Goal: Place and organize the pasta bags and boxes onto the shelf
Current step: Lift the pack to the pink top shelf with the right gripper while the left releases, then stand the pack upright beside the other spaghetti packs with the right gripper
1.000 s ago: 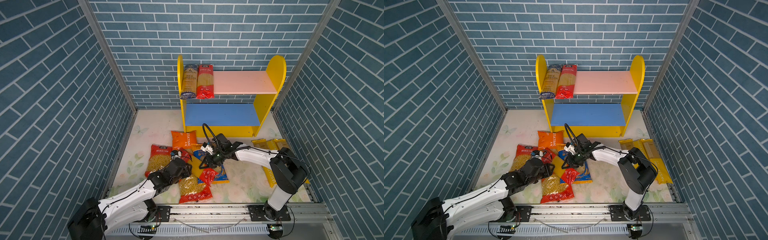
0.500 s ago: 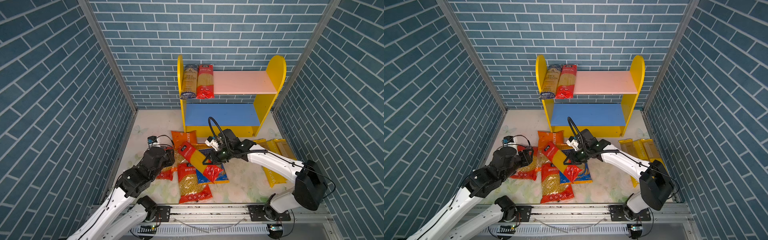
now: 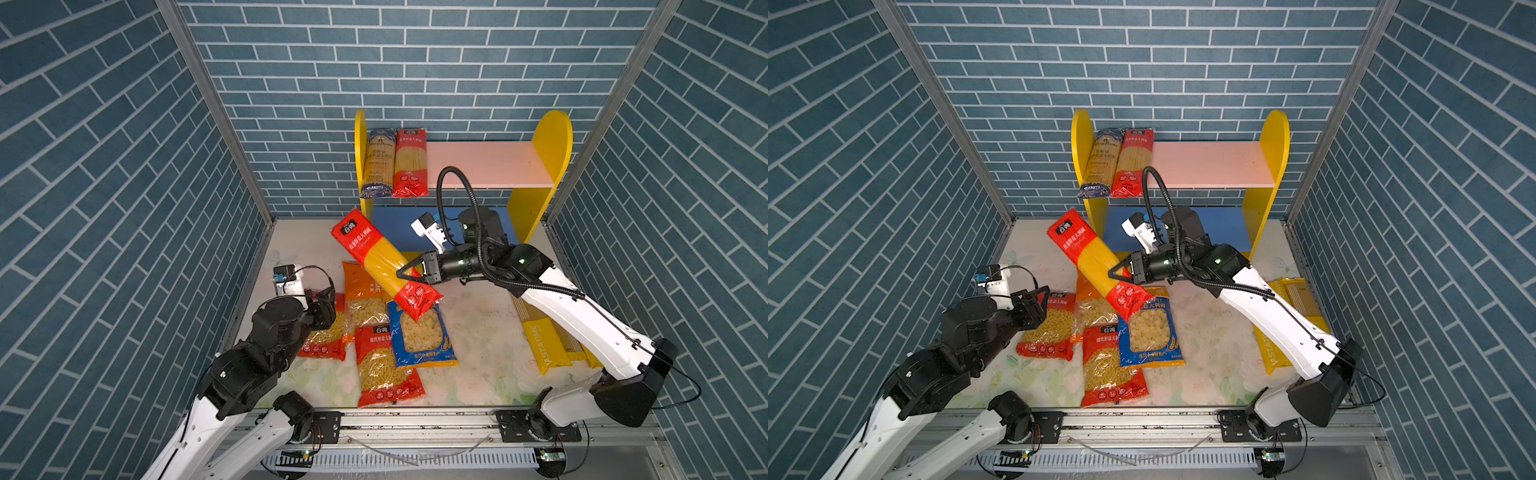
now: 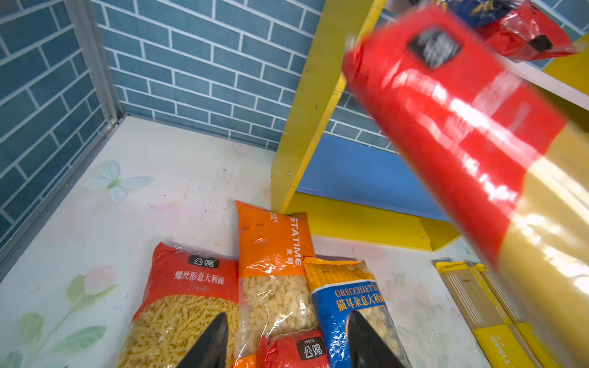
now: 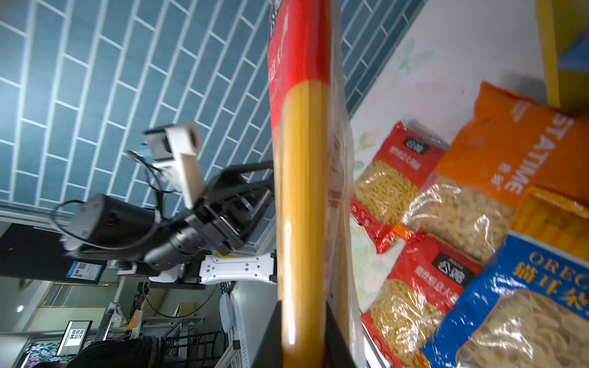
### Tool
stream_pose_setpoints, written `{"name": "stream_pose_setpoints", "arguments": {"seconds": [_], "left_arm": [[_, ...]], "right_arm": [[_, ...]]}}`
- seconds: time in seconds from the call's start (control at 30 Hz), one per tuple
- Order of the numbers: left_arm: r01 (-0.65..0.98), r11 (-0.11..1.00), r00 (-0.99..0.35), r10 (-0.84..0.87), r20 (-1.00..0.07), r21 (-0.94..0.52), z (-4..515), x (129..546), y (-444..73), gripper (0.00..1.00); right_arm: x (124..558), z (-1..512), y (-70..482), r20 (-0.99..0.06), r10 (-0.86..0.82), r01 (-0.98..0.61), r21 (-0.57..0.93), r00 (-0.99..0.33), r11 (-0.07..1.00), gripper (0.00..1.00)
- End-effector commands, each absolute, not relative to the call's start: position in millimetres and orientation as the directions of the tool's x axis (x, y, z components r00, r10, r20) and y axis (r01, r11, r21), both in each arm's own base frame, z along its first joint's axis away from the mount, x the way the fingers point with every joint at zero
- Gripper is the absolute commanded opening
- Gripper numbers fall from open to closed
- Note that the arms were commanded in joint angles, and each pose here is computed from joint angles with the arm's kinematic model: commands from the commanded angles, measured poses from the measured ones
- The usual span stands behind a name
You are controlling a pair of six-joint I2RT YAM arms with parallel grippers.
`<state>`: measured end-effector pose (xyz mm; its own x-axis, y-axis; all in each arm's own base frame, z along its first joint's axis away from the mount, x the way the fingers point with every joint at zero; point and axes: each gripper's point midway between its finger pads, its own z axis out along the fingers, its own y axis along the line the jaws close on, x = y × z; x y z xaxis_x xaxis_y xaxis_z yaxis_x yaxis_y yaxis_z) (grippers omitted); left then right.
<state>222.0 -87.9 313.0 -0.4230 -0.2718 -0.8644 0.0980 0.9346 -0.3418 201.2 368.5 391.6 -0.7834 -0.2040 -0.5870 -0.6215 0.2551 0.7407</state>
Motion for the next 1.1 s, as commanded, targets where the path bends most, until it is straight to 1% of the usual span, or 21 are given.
{"name": "stream_pose_setpoints", "arguments": {"seconds": [0.0,0.07,0.13,0.23,0.37,0.57,0.7,0.83,1.07], "left_arm": [[0.209,0.904,-0.388,-0.272,-0.880,-0.372,332,227,-109,0.61],[0.224,0.895,-0.373,-0.287,-0.882,-0.385,335,229,-113,0.62],[0.228,0.893,-0.385,-0.283,-0.878,-0.388,331,238,-123,0.62],[0.256,0.878,-0.391,-0.288,-0.874,-0.404,331,243,-138,0.62],[0.305,0.860,-0.384,-0.281,-0.879,-0.408,328,248,-166,0.62],[0.369,0.839,-0.397,-0.247,-0.884,-0.400,323,254,-207,0.62],[0.399,0.825,-0.412,-0.228,-0.882,-0.399,319,256,-224,0.63],[0.425,0.813,-0.425,-0.209,-0.881,-0.398,314,255,-237,0.64],[0.467,0.804,-0.429,-0.157,-0.889,-0.368,314,256,-252,0.70]], "right_arm": [[197,493,365,-0.819,-0.068,-0.821,0.567,-0.570,0.061,0.00],[200,519,359,-0.853,-0.013,-0.853,0.520,-0.521,0.050,0.00],[208,539,351,-0.873,0.043,-0.870,0.488,-0.486,0.066,0.00],[232,561,337,-0.884,0.121,-0.872,0.466,-0.452,0.149,0.00],[278,574,315,-0.851,0.223,-0.809,0.523,-0.476,0.270,0.00],[335,579,282,-0.806,0.330,-0.713,0.590,-0.491,0.379,0.00],[360,580,268,-0.783,0.370,-0.672,0.621,-0.500,0.405,0.00],[386,565,261,-0.735,0.407,-0.602,0.678,-0.542,0.421,0.00],[413,550,259,-0.678,0.460,-0.538,0.735,-0.573,0.414,0.00]]}}
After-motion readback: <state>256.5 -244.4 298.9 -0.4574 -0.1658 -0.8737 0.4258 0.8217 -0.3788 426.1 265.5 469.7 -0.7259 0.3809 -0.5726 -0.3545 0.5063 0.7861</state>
